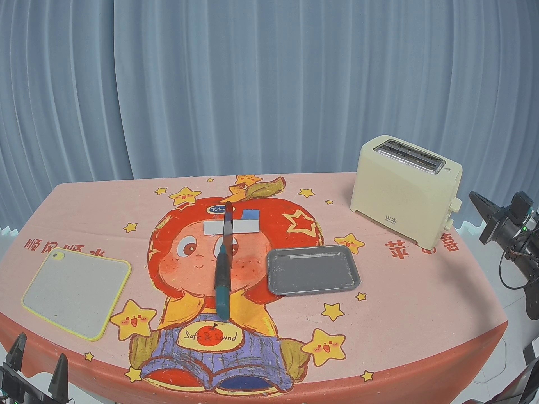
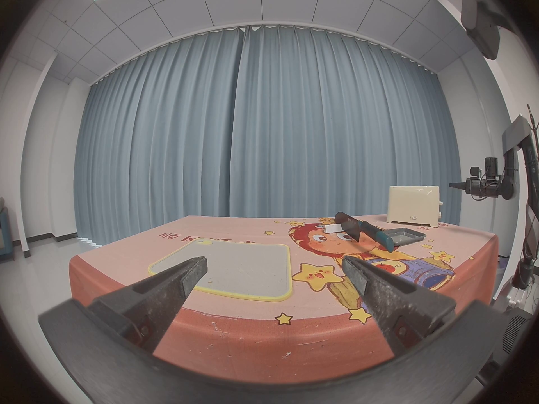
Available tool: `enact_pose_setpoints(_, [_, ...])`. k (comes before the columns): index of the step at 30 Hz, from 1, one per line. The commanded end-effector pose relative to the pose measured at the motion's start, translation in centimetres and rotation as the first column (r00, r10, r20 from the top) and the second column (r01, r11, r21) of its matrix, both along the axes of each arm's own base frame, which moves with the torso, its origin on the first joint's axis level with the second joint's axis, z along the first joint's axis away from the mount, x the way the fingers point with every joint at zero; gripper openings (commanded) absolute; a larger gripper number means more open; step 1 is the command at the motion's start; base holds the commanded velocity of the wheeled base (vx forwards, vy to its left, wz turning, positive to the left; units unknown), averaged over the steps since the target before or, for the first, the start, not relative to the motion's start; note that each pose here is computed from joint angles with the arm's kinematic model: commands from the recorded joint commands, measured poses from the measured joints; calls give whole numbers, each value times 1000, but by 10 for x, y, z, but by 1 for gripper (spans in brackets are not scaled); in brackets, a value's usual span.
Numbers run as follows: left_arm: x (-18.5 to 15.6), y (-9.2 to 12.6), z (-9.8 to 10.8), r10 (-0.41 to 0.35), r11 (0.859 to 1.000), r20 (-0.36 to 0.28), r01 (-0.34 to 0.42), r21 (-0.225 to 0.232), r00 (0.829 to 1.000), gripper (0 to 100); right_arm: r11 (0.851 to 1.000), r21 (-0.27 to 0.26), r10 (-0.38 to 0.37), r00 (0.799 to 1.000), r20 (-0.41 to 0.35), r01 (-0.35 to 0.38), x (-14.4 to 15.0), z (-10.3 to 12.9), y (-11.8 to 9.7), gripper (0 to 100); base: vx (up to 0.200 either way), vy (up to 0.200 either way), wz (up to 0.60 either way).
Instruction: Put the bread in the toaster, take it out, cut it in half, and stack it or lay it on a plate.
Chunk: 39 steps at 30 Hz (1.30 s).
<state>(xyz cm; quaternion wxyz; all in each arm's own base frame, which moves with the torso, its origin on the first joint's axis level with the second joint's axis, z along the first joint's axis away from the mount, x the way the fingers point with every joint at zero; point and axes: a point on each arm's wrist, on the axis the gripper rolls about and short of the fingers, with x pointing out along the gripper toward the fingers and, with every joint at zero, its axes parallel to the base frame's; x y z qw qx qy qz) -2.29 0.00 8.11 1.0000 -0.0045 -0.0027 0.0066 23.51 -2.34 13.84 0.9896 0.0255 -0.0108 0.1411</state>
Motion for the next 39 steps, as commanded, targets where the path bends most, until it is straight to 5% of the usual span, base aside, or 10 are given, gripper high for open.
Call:
enact_pose_setpoints(1, [0, 0, -5, 1, 1000, -1, -1, 0, 1000, 100, 1000, 0, 0, 1000, -2, 0, -3, 0, 0, 0, 0, 0, 0])
enact_pose_setpoints(39, [0, 0, -5, 1, 1000, -1, -1, 0, 1000, 100, 1000, -14, 13, 998, -53, -14, 5, -14, 3, 0, 0, 0, 0])
